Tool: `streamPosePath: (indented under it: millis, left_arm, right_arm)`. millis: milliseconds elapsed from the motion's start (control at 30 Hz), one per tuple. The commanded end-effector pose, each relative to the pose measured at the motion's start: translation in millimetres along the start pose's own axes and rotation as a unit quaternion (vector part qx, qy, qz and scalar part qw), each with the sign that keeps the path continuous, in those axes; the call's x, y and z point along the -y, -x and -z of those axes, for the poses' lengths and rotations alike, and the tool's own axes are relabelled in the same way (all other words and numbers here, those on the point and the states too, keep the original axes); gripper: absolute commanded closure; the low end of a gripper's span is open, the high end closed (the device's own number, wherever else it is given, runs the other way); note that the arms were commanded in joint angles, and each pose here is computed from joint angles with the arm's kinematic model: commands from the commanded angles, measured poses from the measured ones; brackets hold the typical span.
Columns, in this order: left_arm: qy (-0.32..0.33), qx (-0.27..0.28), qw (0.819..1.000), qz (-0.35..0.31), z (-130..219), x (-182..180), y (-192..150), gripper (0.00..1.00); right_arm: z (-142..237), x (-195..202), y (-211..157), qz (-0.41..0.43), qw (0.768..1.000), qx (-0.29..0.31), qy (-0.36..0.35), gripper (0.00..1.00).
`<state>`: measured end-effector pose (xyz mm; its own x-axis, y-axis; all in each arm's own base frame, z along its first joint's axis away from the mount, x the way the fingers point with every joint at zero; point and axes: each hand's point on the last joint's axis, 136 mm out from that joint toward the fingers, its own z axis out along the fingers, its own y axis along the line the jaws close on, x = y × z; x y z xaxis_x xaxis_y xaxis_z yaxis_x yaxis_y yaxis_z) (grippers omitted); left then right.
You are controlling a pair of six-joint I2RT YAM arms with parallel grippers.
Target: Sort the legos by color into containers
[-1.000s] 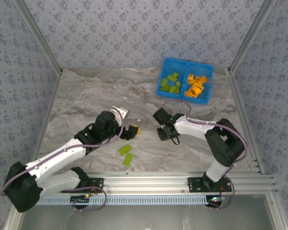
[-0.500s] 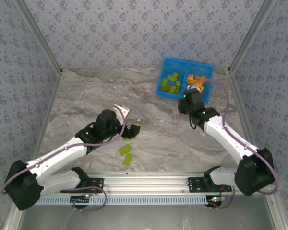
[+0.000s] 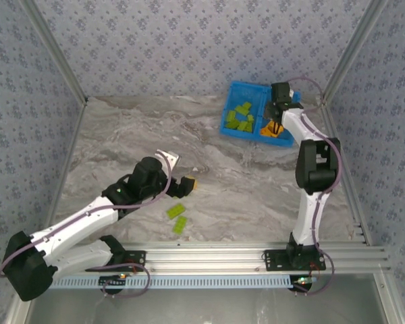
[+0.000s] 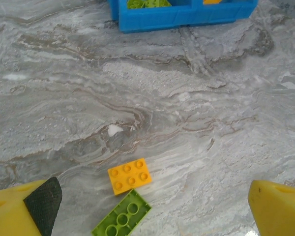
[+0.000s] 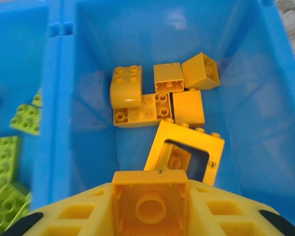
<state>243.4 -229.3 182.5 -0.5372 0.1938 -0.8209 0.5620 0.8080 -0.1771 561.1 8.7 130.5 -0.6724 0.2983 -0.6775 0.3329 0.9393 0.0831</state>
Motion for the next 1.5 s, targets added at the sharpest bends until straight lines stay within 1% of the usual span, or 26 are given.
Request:
streamPosePath:
  millis: [0,67,133,300,400,467,533,633,700,800,900,1100,1233,1333,1467]
  left_arm:
    - [0.040,-0.002,0.999,0.026,11.0,-11.8,6.1,0.01]
    - [0.060,-0.018,0.998,0.030,9.1,-18.6,-0.7,0.01]
    - [0.081,-0.034,0.995,0.039,4.9,-25.6,-8.1,0.01]
    - [0.115,-0.080,0.987,0.077,-10.5,-35.0,-25.3,0.01]
    - [0.141,-0.110,0.978,0.105,-20.8,-40.7,-35.9,0.01]
    - [0.158,-0.131,0.971,0.120,-29.0,-44.0,-44.5,0.01]
    - [0.156,-0.148,0.968,0.128,-37.8,-41.9,-52.4,0.01]
    - [0.152,-0.170,0.964,0.136,-48.2,-38.0,-63.3,0.01]
    - [0.157,-0.183,0.961,0.137,-53.5,-37.6,-70.2,0.01]
    - [0.172,-0.203,0.953,0.141,-58.6,-41.1,-82.7,0.01]
    - [0.174,-0.223,0.947,0.151,-64.6,-40.0,-95.9,0.01]
    - [0.152,-0.242,0.944,0.165,-79.4,-26.2,-109.7,0.04]
    - [0.149,-0.246,0.943,0.169,-87.4,-24.3,-115.2,0.07]
    - [0.156,-0.251,0.940,0.170,-90.2,-26.7,-120.7,0.13]
    - [0.162,-0.247,0.940,0.170,-91.0,-29.8,-123.1,0.27]
  right_arm:
    - [-2.5,4.2,-0.3,-0.002,0.999,-0.034,-0.005,0.51]
    - [3.7,2.9,6.3,0.000,1.000,-0.029,0.000,0.45]
    - [18.0,2.1,15.7,-0.002,1.000,-0.018,0.007,0.39]
    - [66.5,0.8,25.2,-0.010,1.000,0.012,0.026,0.38]
    - [96.3,-6.4,14.1,-0.010,0.999,0.018,0.048,0.36]
    - [119.6,-13.4,1.4,-0.009,0.997,0.019,0.070,0.27]
    - [140.4,-24.0,-12.6,-0.004,0.995,0.018,0.100,0.20]
    - [166.2,-45.6,-40.0,0.020,0.987,0.007,0.161,0.13]
    - [175.9,-57.6,-58.7,0.039,0.980,-0.008,0.194,0.10]
    - [184.9,-64.9,-80.4,0.064,0.976,-0.038,0.206,0.09]
    - [191.8,-69.5,-94.8,0.087,0.973,-0.050,0.208,0.09]
    - [193.7,-70.3,-107.5,0.107,0.974,-0.053,0.194,0.08]
    - [191.9,-71.8,-109.1,0.108,0.974,-0.054,0.194,0.08]
    - [192.0,-72.1,-110.4,0.108,0.973,-0.055,0.195,0.08]
    - [191.2,-71.0,-113.3,0.111,0.974,-0.057,0.190,0.08]
